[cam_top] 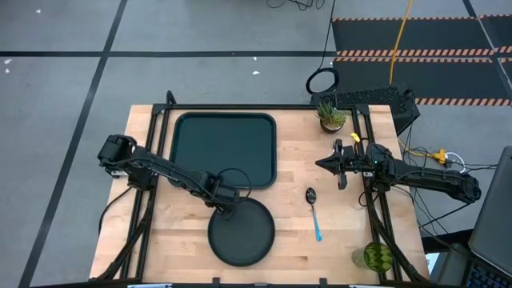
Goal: Pick and place plate/cup/fork/spoon on tray
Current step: Put the black plate on the black tray
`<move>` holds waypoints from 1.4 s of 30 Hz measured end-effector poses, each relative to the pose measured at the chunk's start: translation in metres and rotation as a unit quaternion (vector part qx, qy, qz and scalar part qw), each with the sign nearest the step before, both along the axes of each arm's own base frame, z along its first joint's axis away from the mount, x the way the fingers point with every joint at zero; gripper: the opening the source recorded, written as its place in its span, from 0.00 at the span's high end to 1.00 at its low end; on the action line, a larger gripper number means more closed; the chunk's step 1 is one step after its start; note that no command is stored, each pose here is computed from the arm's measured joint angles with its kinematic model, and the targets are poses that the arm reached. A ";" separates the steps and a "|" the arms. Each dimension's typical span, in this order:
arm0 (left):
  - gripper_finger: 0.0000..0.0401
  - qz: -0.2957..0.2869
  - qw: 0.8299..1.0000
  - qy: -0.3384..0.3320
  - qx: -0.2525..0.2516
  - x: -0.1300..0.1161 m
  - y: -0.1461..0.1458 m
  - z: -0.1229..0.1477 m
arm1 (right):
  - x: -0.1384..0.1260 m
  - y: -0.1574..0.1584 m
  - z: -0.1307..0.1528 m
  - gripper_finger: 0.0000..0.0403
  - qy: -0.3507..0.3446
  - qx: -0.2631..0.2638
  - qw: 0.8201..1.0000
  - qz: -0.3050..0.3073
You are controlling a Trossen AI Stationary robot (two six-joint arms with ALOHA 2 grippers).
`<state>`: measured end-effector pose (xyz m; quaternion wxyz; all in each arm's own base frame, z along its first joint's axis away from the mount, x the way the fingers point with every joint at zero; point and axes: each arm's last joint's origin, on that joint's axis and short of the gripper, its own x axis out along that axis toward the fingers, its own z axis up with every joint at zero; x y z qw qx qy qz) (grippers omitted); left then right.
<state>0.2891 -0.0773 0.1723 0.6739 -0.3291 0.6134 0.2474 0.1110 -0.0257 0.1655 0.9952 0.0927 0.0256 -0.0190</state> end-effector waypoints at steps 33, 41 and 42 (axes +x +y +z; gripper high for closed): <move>0.56 -0.013 1.000 0.001 -0.002 -0.002 0.001 -0.017 | 0.000 0.000 0.004 1.00 -0.022 -0.008 1.000 0.000; 0.95 -0.022 1.000 0.001 -0.023 -0.001 -0.001 -0.016 | 0.000 0.000 0.004 1.00 -0.022 -0.007 1.000 0.000; 0.97 -0.026 0.999 -0.004 -0.025 -0.001 -0.001 -0.015 | 0.000 0.000 0.004 1.00 -0.022 -0.007 1.000 0.000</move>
